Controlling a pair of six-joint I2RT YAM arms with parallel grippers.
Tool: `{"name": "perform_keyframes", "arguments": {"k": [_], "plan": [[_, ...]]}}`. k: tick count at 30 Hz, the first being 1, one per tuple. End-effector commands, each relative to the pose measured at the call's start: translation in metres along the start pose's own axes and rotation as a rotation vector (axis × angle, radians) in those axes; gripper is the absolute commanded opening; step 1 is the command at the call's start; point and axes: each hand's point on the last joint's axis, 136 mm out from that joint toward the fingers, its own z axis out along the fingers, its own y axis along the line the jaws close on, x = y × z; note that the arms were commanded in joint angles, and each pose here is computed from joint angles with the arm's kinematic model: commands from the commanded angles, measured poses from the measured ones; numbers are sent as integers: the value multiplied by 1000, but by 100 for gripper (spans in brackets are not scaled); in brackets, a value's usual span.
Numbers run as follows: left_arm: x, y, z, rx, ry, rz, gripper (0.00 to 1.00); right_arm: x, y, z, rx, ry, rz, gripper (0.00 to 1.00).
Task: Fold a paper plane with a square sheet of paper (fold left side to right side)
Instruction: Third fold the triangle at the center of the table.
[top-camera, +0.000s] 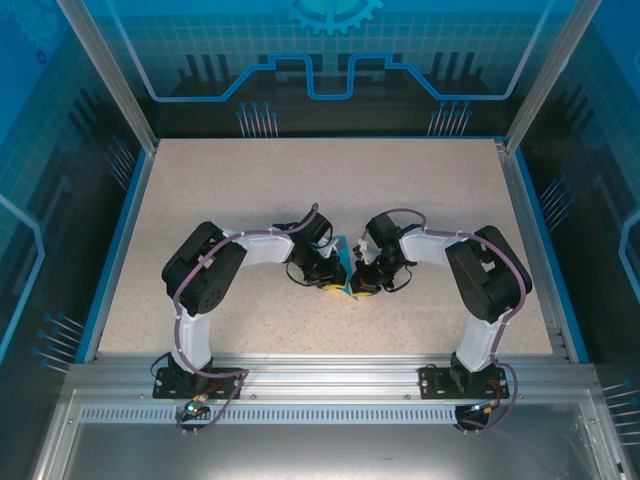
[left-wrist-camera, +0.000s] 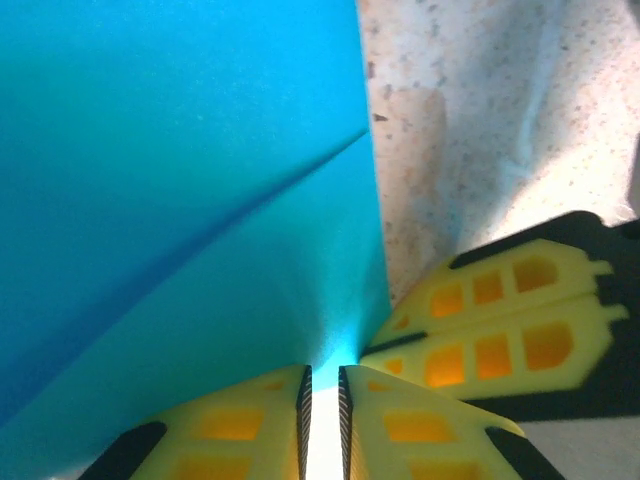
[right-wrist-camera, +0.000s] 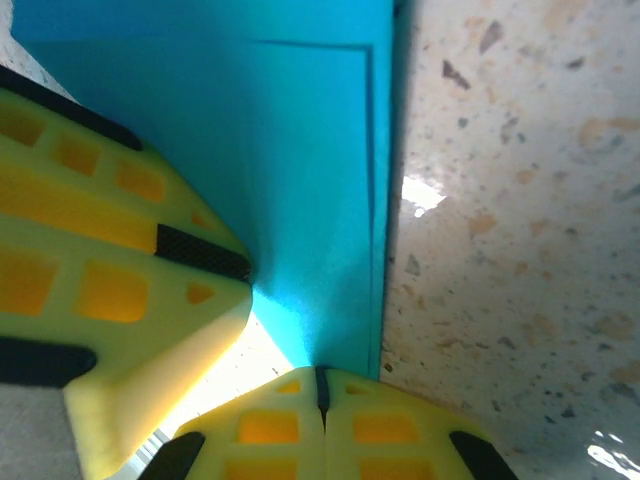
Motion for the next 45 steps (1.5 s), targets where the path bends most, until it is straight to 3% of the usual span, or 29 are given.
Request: {"name": "perform_keyframes", "arguments": {"k": [1, 9, 20, 29, 37, 45], "plan": [[-7, 12, 5, -79, -19, 18, 18, 29, -47, 10, 181, 93, 96, 0], [-9, 45, 4, -179, -35, 7, 17, 30, -51, 9, 197, 96, 99, 0], [-42, 70, -30, -186, -116, -33, 17, 33, -54, 10, 206, 104, 105, 0], [-49, 96, -51, -190, -162, -72, 19, 29, -46, 10, 162, 84, 86, 0], [-65, 57, -100, -113, -259, -17, 33, 4, -6, -12, 27, -50, -15, 0], [-43, 33, -129, -31, -322, -43, 60, -18, 17, -58, 62, -221, -150, 29]]}}
